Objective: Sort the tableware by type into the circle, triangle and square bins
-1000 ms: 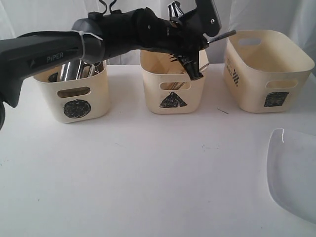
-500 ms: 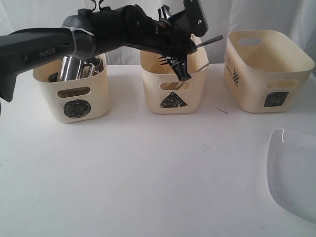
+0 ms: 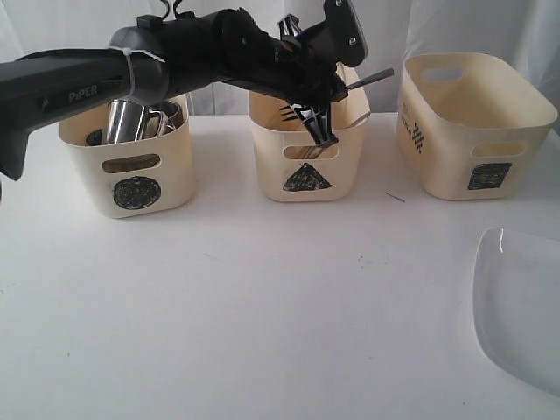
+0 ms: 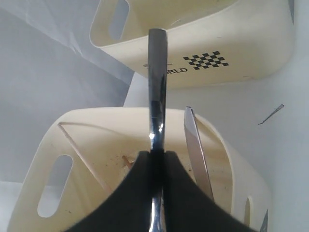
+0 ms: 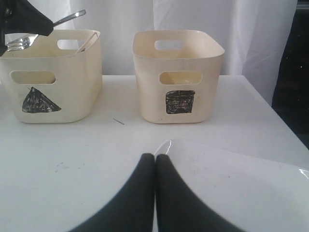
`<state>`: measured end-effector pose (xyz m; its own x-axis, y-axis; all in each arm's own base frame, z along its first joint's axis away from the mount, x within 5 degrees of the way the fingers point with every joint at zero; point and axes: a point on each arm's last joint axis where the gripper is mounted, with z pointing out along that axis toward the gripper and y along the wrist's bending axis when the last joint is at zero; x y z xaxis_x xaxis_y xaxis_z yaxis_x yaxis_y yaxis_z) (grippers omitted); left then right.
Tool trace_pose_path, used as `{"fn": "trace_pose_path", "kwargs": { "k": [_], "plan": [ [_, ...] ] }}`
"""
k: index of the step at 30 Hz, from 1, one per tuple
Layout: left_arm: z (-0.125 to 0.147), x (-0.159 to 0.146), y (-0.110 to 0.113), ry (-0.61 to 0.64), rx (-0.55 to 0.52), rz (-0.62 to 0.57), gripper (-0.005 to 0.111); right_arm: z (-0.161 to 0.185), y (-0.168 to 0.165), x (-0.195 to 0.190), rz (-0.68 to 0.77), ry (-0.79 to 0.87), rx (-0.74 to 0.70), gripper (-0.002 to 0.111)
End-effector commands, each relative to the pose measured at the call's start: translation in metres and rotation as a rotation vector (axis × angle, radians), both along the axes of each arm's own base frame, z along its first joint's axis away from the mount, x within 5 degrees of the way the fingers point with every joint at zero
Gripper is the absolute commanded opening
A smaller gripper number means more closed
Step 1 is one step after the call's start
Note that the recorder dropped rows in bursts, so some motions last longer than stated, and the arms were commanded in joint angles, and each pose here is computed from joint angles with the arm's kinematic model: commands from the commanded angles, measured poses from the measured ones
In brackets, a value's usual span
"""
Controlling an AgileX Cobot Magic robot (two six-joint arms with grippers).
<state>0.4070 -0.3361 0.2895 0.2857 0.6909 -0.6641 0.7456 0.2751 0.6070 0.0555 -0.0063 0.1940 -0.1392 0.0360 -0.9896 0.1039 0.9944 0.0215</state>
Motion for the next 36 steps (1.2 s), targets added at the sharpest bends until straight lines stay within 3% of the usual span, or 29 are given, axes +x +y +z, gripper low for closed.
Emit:
{"fn": "trace_pose_path", "kwargs": {
  "k": [1,11,19,27,36],
  "plan": [
    [-0.001,-0.001,0.001,0.037,-0.003,-0.003,0.000,-0.001,0.000,0.000,0.003,-0.008,-0.007,0.000],
    [-0.003,-0.002,0.001,0.067,0.000,-0.004,0.002,-0.001,0.000,0.000,0.003,-0.008,-0.007,0.000],
    [-0.003,-0.002,0.001,0.070,-0.006,0.000,0.032,-0.001,0.000,0.000,0.003,-0.008,-0.007,0.000],
    [-0.001,-0.006,0.001,0.113,-0.010,0.000,0.034,-0.001,0.000,0.000,0.003,-0.008,-0.007,0.000],
    [-0.004,-0.028,0.006,0.328,0.100,-0.099,0.031,-0.001,0.000,0.000,0.003,-0.008,-0.007,0.000]
  ]
}}
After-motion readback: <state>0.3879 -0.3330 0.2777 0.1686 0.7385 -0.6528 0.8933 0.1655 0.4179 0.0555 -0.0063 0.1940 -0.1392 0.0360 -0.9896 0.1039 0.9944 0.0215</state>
